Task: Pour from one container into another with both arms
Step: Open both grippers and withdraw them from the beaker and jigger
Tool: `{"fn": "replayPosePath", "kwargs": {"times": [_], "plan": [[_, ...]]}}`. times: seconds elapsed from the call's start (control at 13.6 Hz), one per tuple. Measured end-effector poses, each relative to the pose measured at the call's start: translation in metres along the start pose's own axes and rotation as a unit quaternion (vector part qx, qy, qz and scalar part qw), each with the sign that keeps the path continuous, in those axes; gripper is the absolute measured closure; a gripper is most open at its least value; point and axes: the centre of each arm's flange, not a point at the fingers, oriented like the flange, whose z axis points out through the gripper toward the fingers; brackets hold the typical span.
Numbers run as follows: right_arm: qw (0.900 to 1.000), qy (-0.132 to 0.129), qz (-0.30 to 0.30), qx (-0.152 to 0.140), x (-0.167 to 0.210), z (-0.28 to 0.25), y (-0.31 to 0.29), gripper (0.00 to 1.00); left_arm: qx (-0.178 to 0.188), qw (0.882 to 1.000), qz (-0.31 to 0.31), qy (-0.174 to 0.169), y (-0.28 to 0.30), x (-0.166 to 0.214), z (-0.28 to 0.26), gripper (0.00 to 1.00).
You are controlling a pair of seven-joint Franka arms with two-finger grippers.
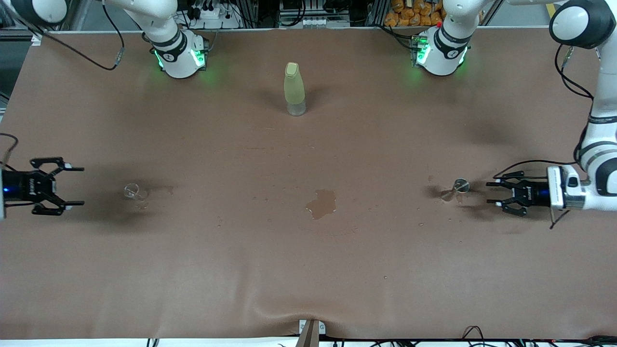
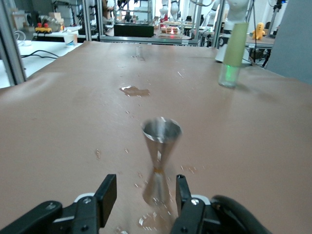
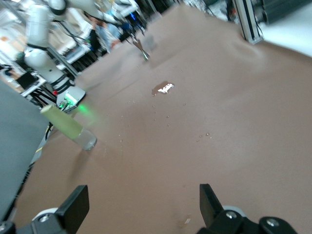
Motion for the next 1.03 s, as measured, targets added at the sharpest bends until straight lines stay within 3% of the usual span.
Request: {"fn": "replayPosePath", "kwargs": {"times": [0.29, 0.59, 0.74, 0.88, 1.03], "plan": [[0.992, -0.072, 0.081, -0.059, 0.093, 0.001, -0.059, 0.0, -0.006, 0.999, -0.038, -0.022, -0.034, 0.104, 0.005, 0.43], [0.975, -0.115, 0.153, -0.116, 0.155, 0.051, -0.068, 0.0, -0.003, 0.993, -0.076, -0.091, -0.058, 0.227, 0.031, 0.42], [0.953, -0.157, 0.189, -0.175, 0.196, 0.08, -0.09, 0.0, -0.001, 0.986, -0.101, -0.131, -0.06, 0.249, 0.042, 0.37], [0.924, -0.184, 0.23, -0.242, 0.233, 0.098, -0.126, 0.0, 0.006, 0.975, -0.134, -0.175, -0.058, 0.259, 0.042, 0.17], [0.887, -0.196, 0.278, -0.312, 0.252, 0.094, -0.165, 0.0, 0.027, 0.959, -0.167, -0.227, -0.052, 0.277, 0.029, 0.0]]}}
